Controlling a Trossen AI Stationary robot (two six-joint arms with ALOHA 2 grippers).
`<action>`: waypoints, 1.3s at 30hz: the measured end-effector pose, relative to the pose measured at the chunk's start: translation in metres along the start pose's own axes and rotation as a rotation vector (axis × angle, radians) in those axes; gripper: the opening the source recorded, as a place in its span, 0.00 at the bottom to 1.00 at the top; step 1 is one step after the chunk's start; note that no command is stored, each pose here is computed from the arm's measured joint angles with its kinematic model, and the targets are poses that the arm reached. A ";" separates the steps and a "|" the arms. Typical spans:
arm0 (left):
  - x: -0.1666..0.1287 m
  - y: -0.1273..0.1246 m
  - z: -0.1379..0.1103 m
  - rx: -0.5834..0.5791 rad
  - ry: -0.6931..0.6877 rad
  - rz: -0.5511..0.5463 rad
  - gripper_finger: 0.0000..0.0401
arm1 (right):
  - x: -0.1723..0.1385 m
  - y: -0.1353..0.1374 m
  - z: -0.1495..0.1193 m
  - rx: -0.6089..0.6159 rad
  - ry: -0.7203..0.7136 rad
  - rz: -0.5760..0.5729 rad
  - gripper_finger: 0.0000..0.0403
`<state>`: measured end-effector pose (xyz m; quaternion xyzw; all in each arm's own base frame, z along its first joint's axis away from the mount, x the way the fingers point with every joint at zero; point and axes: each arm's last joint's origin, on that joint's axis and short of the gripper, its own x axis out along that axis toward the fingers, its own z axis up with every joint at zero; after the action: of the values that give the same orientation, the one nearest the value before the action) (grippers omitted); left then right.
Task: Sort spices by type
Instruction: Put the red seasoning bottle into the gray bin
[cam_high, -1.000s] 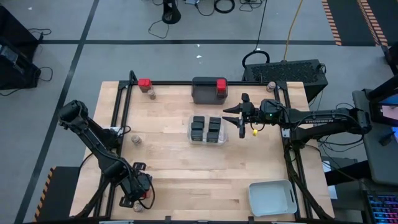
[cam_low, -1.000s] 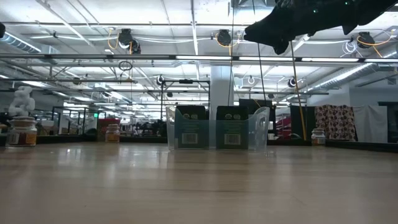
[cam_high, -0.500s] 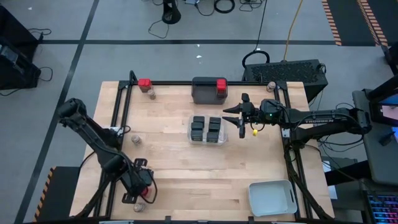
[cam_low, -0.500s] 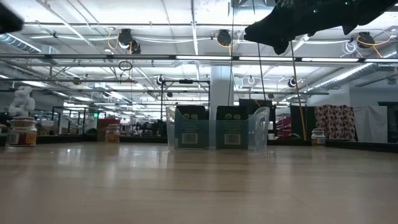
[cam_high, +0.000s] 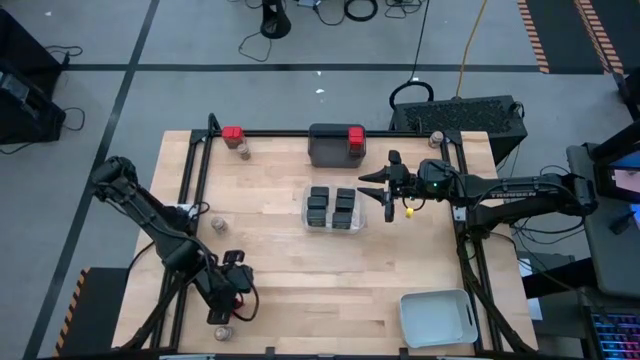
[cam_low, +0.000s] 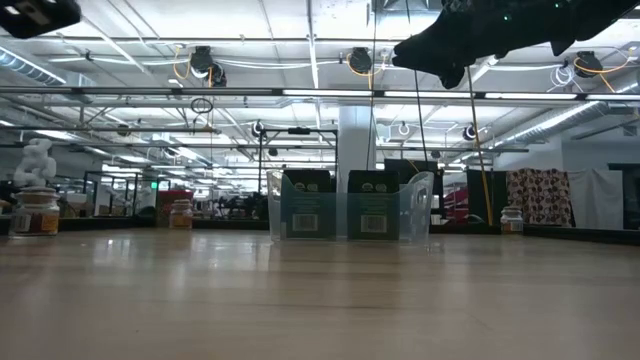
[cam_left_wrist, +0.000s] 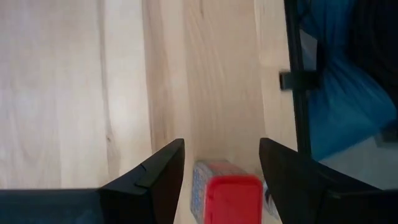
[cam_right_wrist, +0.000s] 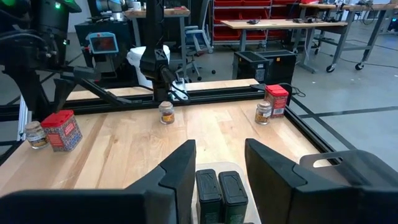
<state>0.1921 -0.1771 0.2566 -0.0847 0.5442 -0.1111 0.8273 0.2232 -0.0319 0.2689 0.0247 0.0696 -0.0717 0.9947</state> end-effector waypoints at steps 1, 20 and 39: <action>0.000 0.000 0.001 -0.001 -0.010 0.002 0.53 | 0.000 0.000 0.000 0.000 0.000 0.000 0.30; 0.000 0.002 -0.002 0.003 0.011 0.036 0.53 | 0.000 0.000 0.000 0.030 0.002 0.000 0.30; 0.001 0.000 -0.001 -0.020 0.009 -0.013 0.75 | 0.000 0.000 -0.003 0.026 0.031 -0.002 0.30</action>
<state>0.1918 -0.1777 0.2560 -0.0958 0.5483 -0.1114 0.8232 0.2227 -0.0319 0.2659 0.0389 0.0842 -0.0732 0.9930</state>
